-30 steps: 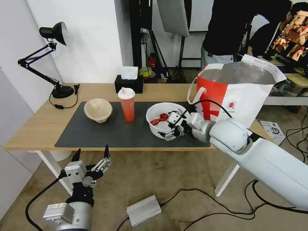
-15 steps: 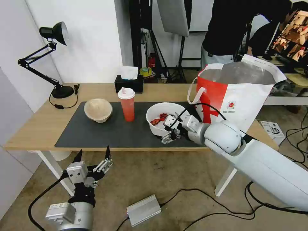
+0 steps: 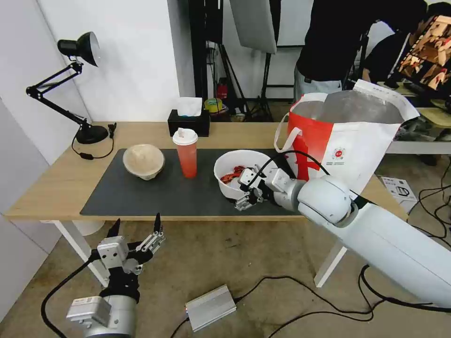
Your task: Pick up the trash from the table and place it into the takeout bag.
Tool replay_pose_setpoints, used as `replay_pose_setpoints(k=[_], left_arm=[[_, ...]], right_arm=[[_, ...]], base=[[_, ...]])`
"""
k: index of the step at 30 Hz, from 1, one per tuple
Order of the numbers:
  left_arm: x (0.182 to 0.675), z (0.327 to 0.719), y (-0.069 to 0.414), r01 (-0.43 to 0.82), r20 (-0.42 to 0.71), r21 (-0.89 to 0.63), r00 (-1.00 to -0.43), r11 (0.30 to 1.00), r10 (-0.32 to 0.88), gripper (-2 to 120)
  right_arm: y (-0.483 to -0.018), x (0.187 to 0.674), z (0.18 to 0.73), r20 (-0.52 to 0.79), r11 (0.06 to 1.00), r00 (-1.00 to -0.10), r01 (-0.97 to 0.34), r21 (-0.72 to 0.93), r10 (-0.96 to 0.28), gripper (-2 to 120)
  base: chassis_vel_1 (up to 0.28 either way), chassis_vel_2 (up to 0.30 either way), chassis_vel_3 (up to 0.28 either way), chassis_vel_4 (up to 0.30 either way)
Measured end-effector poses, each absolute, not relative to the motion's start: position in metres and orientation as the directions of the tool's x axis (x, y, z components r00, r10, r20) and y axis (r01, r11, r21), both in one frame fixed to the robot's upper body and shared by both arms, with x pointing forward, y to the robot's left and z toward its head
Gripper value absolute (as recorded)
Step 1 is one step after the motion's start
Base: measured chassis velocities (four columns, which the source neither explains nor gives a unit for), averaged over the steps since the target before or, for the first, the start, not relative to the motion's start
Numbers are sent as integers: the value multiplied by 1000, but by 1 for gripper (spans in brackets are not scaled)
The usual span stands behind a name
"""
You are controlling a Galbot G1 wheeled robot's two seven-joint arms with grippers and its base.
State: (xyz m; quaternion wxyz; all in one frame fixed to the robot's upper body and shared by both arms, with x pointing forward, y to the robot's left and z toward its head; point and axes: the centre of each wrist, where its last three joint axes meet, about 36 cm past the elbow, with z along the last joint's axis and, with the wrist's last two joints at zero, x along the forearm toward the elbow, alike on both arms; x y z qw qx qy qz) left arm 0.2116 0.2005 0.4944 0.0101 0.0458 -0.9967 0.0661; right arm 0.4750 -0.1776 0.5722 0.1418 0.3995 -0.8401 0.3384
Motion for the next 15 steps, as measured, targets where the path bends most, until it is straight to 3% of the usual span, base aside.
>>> replay_pose_setpoints(k=[15], left_arm=[[208, 497, 201, -97, 33, -129, -995, 987, -93, 100]], right_arm=[[-174, 477, 565, 505, 459, -659, -751, -474, -557, 100]], base=[[0, 0, 0, 0]])
